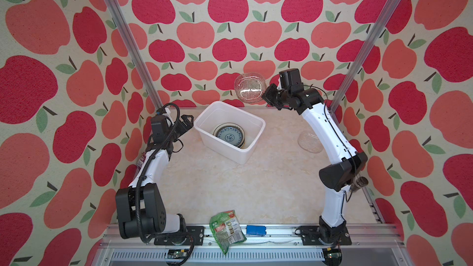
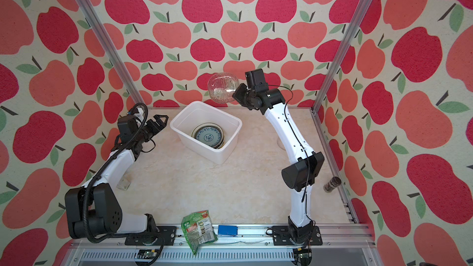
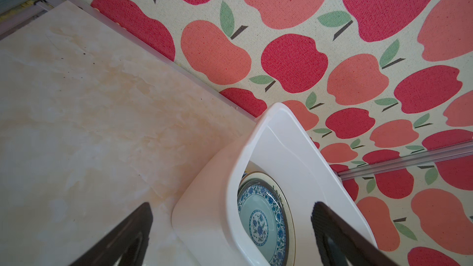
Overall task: Place the plates into the plastic bin on the countertop
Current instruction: Place the plate in the plastic bin.
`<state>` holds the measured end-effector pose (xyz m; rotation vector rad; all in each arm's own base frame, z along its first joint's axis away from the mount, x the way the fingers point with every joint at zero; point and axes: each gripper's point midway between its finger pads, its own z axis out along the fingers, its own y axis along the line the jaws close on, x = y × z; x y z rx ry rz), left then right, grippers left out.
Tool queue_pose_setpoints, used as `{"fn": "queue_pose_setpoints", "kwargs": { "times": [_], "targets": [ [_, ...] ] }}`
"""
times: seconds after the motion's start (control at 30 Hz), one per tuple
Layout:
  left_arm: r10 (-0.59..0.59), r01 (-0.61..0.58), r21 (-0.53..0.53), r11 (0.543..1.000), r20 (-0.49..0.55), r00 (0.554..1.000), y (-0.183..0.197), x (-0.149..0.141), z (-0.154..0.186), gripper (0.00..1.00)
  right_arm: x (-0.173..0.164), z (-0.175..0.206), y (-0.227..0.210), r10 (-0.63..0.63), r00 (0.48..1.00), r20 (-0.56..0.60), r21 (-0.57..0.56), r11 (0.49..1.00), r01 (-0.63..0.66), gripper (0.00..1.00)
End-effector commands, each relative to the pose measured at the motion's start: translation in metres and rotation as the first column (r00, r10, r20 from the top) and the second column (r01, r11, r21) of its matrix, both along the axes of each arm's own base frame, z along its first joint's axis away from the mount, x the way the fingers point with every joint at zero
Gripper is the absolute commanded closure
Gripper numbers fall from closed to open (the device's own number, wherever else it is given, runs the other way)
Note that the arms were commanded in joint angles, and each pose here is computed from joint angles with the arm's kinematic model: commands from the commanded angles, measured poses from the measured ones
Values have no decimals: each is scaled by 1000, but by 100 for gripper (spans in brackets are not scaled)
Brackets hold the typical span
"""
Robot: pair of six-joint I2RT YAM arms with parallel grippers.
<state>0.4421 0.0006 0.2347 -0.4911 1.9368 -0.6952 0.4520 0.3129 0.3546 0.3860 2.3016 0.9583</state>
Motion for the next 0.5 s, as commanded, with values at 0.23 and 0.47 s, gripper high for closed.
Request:
{"fn": "queue_pose_setpoints", "kwargs": {
  "times": [0.23,0.47],
  "targets": [
    [-13,14,-24,1000,41,999,-12,0,1,1,-10,-82,63,44,970,-241,-13,999,-49,100],
    [-22,23,-35,999,27,999,-28,-26,11,1,-6,-104,76,23,950,-311,21,1000,-17,100]
  ]
}}
